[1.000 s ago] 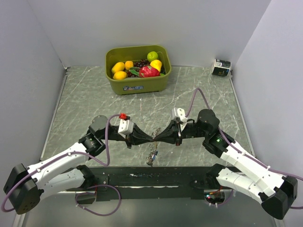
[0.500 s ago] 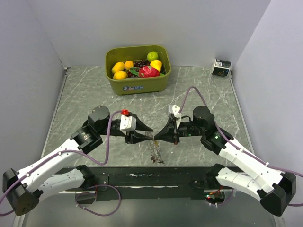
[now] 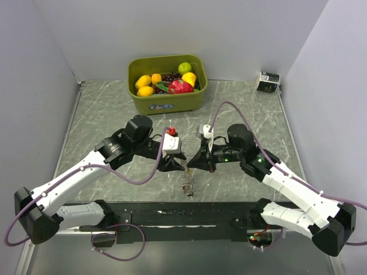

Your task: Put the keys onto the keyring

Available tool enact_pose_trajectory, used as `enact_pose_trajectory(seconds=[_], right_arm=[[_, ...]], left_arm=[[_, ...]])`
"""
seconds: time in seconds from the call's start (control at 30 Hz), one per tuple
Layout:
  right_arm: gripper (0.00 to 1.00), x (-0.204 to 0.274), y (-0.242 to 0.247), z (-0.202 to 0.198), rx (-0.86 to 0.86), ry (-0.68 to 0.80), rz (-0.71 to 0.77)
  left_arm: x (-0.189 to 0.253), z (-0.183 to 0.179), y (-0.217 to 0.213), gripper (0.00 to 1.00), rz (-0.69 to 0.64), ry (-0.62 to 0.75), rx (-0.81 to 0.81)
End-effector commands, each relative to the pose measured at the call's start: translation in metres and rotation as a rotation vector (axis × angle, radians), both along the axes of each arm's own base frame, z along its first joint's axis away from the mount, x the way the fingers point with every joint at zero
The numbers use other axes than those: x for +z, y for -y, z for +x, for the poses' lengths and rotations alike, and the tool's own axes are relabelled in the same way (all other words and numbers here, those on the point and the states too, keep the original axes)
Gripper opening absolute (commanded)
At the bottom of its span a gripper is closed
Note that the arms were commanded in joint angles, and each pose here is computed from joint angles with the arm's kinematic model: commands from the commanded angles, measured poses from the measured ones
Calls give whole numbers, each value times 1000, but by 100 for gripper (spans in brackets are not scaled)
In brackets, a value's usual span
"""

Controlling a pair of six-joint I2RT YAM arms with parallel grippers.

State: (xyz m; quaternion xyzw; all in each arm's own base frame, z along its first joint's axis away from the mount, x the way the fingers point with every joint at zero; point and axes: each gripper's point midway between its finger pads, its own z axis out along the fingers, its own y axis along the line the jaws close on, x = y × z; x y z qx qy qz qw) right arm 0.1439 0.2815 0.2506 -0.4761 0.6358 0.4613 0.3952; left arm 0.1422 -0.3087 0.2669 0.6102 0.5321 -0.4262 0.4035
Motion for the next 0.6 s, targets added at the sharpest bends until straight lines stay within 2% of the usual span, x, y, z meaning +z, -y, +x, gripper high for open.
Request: enact_pose_trajectory(seconds=[0.0,0.57], right_arm=[[0,22,-3,6,-6,70,25],[0,18,-4,5,-8,81,29]], left_arm=[[4,-4,-1,45,34,16,-52],[-7,-1,10,39,48,-17,-109]])
